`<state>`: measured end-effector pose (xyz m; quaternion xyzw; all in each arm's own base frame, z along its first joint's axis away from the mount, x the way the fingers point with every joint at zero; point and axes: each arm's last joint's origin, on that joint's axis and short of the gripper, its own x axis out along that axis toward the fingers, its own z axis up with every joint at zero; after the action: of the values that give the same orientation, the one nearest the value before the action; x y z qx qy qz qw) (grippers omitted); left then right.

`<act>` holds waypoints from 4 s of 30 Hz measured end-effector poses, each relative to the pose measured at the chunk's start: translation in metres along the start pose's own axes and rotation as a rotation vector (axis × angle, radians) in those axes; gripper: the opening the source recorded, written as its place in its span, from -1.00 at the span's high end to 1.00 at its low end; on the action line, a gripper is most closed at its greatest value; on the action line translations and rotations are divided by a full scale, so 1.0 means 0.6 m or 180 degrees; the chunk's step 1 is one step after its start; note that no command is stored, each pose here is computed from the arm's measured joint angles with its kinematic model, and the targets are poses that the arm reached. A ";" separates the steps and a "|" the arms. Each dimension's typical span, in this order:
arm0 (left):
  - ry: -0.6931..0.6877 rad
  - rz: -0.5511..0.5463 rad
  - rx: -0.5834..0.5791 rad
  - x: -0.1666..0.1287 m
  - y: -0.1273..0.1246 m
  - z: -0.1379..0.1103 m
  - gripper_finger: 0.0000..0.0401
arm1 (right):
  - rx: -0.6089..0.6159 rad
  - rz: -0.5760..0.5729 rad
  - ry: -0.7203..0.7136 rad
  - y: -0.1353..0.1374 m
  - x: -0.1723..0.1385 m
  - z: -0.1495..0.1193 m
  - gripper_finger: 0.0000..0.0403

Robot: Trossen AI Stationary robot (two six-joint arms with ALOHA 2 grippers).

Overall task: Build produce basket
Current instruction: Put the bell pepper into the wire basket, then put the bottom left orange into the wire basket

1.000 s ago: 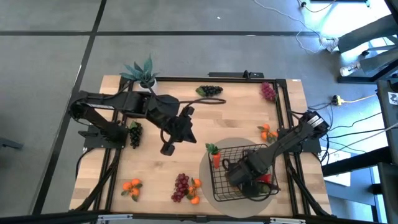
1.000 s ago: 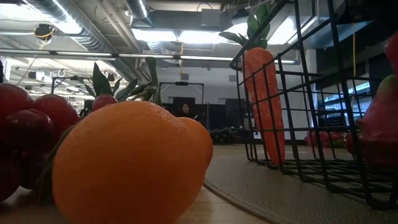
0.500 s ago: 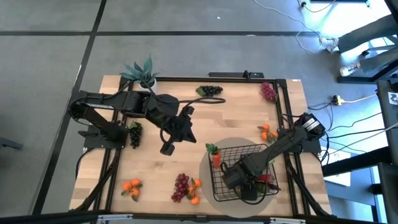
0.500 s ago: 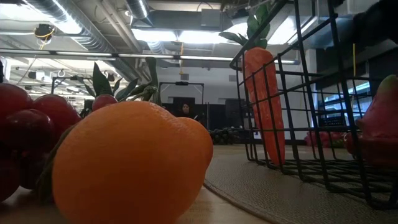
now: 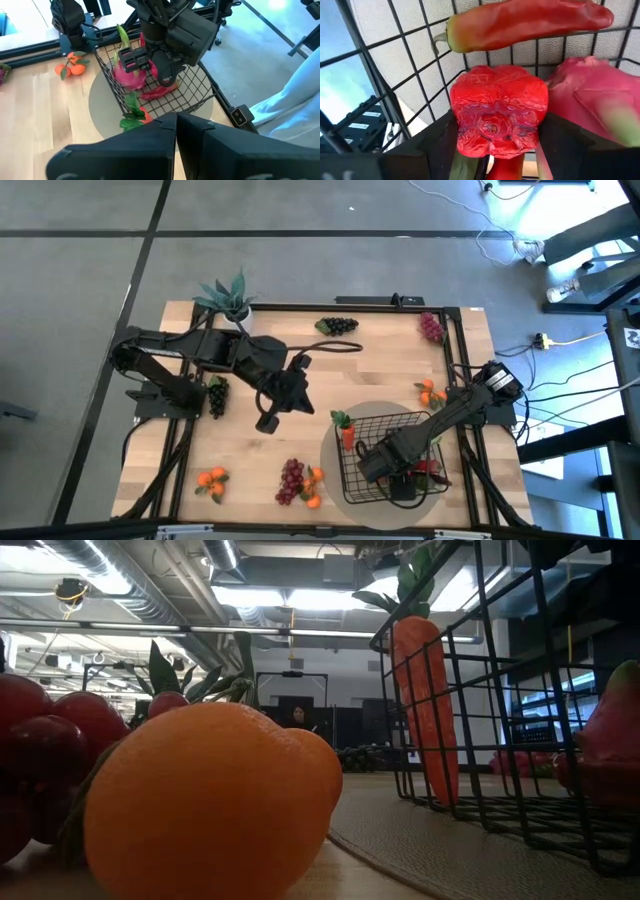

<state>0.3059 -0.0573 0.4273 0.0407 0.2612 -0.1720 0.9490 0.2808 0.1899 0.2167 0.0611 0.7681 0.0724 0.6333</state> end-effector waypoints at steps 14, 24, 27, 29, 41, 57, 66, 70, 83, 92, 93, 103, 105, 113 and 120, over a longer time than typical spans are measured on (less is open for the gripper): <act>0.0095 -0.0030 -0.0089 0.001 -0.005 -0.004 1.00 | -0.0013 -0.0015 -0.0009 0.000 0.000 0.000 -0.19; 0.0097 -0.0028 -0.0102 0.001 -0.004 -0.005 1.00 | -0.0022 -0.0015 -0.0011 0.000 0.000 0.000 -0.19; 0.0097 -0.0034 -0.0095 0.001 -0.006 -0.004 1.00 | -0.0024 -0.0015 -0.0012 0.000 0.000 0.000 -0.19; 0.0096 -0.0034 -0.0081 0.001 -0.006 -0.004 1.00 | -0.0033 -0.0014 -0.0013 0.000 0.000 0.000 -0.19; 0.0095 -0.0034 -0.0072 0.001 -0.005 -0.004 1.00 | -0.0055 0.0043 -0.0107 0.003 0.000 0.005 -0.19; 0.0096 -0.0033 -0.0073 0.002 -0.005 -0.004 1.00 | 0.0019 0.0092 -0.0151 0.005 0.000 0.007 -0.19; 0.0096 -0.0033 -0.0072 0.002 -0.005 -0.004 1.00 | 0.0020 0.0098 -0.0149 0.005 0.000 0.007 -0.19; 0.0096 -0.0034 -0.0073 0.002 -0.005 -0.004 1.00 | 0.0023 0.0099 -0.0150 0.005 0.000 0.007 -0.19; 0.0096 -0.0033 -0.0072 0.002 -0.005 -0.004 1.00 | 0.0001 0.0154 -0.0229 0.008 -0.001 0.011 -0.19; 0.0095 -0.0034 -0.0072 0.002 -0.005 -0.004 1.00 | 0.0014 0.0212 -0.0294 0.010 -0.001 0.015 -0.19; 0.0095 -0.0033 -0.0072 0.002 -0.005 -0.004 1.00 | 0.0066 0.0204 -0.0297 0.010 -0.001 0.015 -0.19; 0.0095 -0.0033 -0.0072 0.002 -0.005 -0.004 1.00 | 0.0301 0.0130 -0.0349 0.009 -0.001 0.016 -0.19; 0.0095 -0.0034 -0.0073 0.002 -0.005 -0.004 1.00 | 0.0326 0.0054 -0.0406 0.008 -0.002 0.017 -0.19; 0.0095 -0.0034 -0.0072 0.002 -0.005 -0.004 1.00 | 0.0342 -0.0053 -0.0484 0.006 -0.002 0.018 -0.29; 0.0095 -0.0034 -0.0072 0.002 -0.005 -0.004 1.00 | 0.0403 -0.0064 -0.0496 0.005 -0.002 0.018 -0.44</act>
<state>0.3042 -0.0602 0.4246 0.0311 0.2775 -0.1735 0.9444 0.2916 0.1932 0.2163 0.0987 0.7201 0.0124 0.6866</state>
